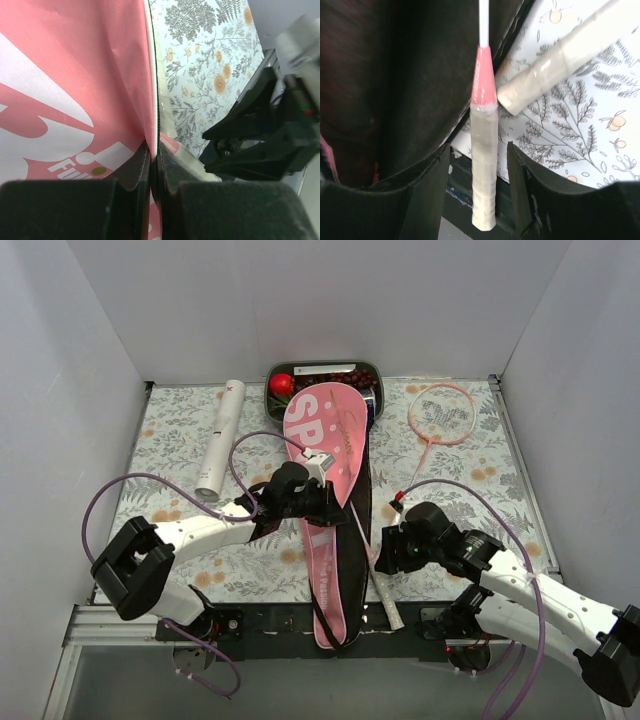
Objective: Pack up the badminton gear
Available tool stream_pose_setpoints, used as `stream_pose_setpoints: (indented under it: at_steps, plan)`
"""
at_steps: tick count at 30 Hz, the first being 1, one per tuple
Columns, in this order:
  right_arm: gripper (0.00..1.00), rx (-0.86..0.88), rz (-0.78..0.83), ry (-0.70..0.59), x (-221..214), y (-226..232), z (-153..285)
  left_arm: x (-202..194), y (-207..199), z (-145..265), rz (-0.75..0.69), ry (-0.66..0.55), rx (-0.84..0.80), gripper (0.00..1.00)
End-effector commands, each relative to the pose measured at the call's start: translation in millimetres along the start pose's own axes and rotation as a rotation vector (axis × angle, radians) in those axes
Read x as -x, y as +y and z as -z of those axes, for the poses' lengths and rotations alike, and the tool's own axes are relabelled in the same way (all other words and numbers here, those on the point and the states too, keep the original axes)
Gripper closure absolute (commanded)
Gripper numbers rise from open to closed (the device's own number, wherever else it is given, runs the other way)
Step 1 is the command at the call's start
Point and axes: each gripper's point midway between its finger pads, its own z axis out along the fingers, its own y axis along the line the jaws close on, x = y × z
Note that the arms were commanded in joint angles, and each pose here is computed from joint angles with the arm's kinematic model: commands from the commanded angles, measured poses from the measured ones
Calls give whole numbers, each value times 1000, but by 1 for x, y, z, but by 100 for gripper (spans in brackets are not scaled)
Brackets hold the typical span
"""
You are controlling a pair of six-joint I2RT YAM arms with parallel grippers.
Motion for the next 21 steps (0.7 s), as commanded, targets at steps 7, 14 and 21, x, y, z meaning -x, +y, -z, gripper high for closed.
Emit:
stream_pose_setpoints:
  at_steps: [7,14,21]
  plan:
    - [44,166,-90,54,-45,7,-18,16,-46,24,-73,-40,-150,100]
    - [62,194,-107,93,-57,7,-26,8,-40,22,-61,-26,-142,100]
    - [99,209,-114,60,-49,11,-24,3,-34,19,-65,-14,-131,100]
